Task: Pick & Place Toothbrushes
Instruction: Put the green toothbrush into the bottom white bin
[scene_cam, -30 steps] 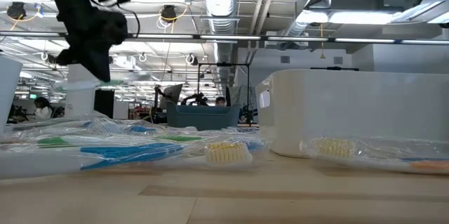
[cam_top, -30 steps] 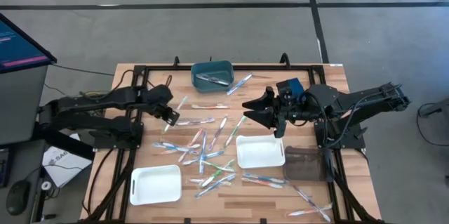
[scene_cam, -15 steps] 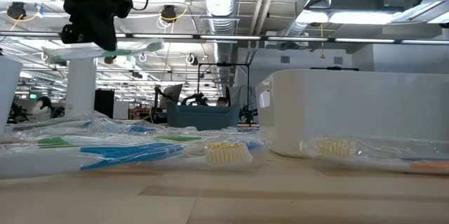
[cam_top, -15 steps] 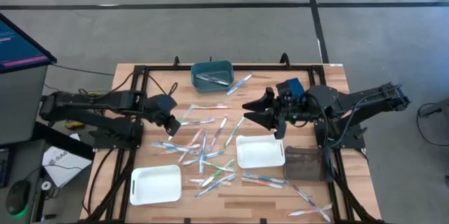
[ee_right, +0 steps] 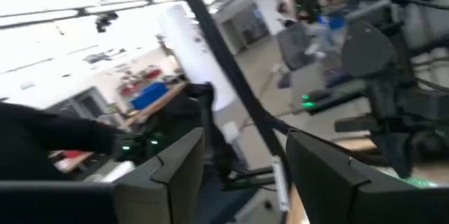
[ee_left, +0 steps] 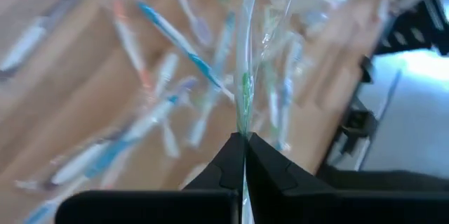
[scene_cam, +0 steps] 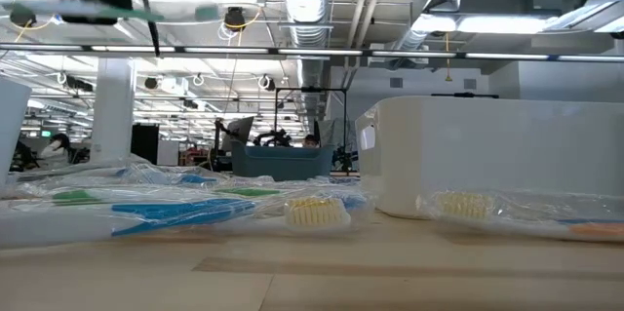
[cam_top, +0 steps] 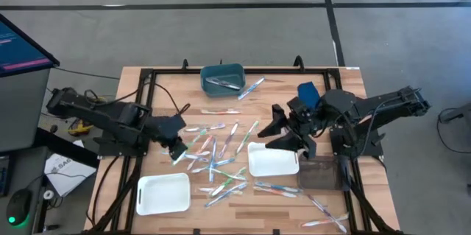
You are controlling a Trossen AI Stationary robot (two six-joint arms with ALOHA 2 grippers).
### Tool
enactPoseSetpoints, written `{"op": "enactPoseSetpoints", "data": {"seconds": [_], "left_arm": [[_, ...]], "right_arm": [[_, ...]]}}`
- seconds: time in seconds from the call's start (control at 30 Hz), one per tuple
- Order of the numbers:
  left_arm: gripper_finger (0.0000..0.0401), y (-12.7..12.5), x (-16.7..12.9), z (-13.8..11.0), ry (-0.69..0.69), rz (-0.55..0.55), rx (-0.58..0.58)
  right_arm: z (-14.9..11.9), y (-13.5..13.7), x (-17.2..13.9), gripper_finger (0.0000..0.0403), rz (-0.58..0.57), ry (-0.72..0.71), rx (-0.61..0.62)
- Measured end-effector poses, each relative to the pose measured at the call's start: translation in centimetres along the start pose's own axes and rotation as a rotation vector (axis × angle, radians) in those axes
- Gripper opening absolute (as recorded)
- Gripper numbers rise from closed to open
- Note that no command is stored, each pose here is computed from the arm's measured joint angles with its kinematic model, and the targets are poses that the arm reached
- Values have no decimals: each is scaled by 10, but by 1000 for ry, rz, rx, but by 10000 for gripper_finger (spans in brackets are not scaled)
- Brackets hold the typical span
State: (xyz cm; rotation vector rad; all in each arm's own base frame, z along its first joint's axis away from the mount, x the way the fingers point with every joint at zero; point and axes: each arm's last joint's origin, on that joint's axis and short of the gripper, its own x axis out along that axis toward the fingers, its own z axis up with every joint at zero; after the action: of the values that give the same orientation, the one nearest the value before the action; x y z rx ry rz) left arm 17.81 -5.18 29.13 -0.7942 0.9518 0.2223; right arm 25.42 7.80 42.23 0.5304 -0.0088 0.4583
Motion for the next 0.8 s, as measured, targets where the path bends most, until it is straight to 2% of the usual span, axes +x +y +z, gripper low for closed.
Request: {"op": "enactPoseSetpoints", "data": {"seconds": [0.2,0.43,0.67,0.8], "left_arm": [[1,-17,-6,-21,64,-63,56],[1,-30,-12,-54,142,-106,92],[1,-37,-19,-83,137,-110,50],[1,-36,-15,-98,158,-41,17]], "right_arm": [[-2,21,1,194,136,-32,-4],[-17,48,14,196,295,-51,-1],[-45,53,40,194,314,-37,48],[-59,42,57,195,291,-31,94]]}}
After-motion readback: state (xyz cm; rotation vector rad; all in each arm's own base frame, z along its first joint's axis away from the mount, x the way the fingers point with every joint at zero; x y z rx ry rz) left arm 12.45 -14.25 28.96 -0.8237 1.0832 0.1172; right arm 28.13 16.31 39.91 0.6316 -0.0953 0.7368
